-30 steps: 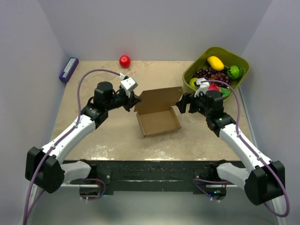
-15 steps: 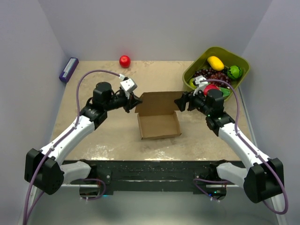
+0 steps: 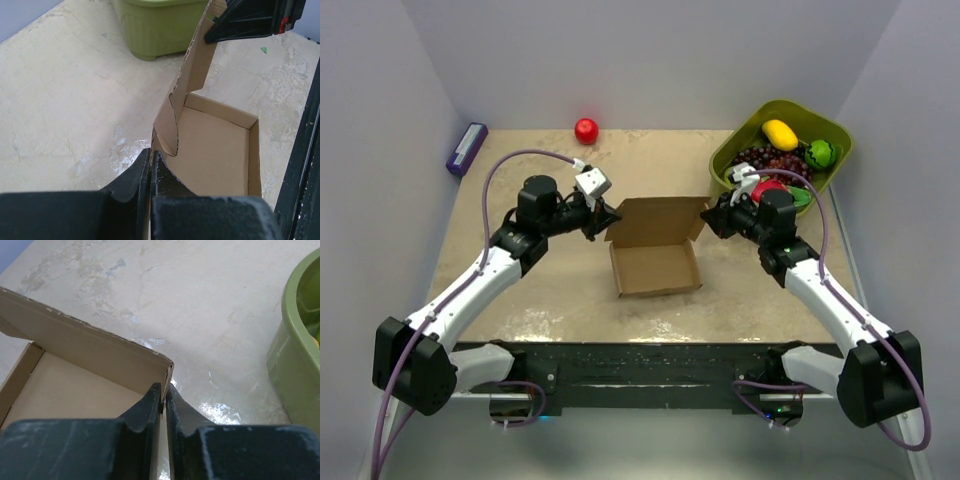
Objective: Fold the paper box
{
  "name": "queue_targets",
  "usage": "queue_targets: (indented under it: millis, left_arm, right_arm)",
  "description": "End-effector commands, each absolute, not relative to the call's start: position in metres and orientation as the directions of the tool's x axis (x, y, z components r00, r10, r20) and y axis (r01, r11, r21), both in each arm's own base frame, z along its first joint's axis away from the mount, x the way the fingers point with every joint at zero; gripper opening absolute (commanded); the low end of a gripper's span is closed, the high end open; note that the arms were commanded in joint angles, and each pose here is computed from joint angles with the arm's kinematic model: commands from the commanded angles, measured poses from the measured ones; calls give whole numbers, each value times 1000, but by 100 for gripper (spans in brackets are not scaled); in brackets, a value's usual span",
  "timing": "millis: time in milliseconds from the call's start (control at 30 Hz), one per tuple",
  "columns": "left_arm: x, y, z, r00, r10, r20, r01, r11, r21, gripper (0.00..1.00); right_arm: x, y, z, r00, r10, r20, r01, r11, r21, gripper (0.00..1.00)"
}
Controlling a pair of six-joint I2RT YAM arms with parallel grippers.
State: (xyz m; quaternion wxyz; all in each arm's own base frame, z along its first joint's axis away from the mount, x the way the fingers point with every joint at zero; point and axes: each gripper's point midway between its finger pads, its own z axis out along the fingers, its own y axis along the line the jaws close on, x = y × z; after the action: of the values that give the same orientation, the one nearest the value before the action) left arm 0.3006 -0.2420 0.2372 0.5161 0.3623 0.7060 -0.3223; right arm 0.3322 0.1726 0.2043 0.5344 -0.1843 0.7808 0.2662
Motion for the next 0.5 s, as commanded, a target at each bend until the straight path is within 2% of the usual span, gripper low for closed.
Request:
queue_targets:
  millis: [0,67,300,467]
  left_arm:
    - [307,-247,256,-142,131,-981,852,521,-54,0]
    - [314,-248,252,-168,129,-977,840,538,-73,0]
    - [335,-257,246,-213,120,-970,749,658,-83,0]
    - [345,-265,236,-228,141,-963,679,732,-54,0]
  right_arm:
    - [329,182,218,-343,11,-939,-607,760,230,3]
    - [329,178,218,-326,33,-945,-576,785,226,0]
    - [329,175,235,-210,66,-976,-416,897,150,0]
    - [332,172,230,-187,152,-971,-309,929,205,0]
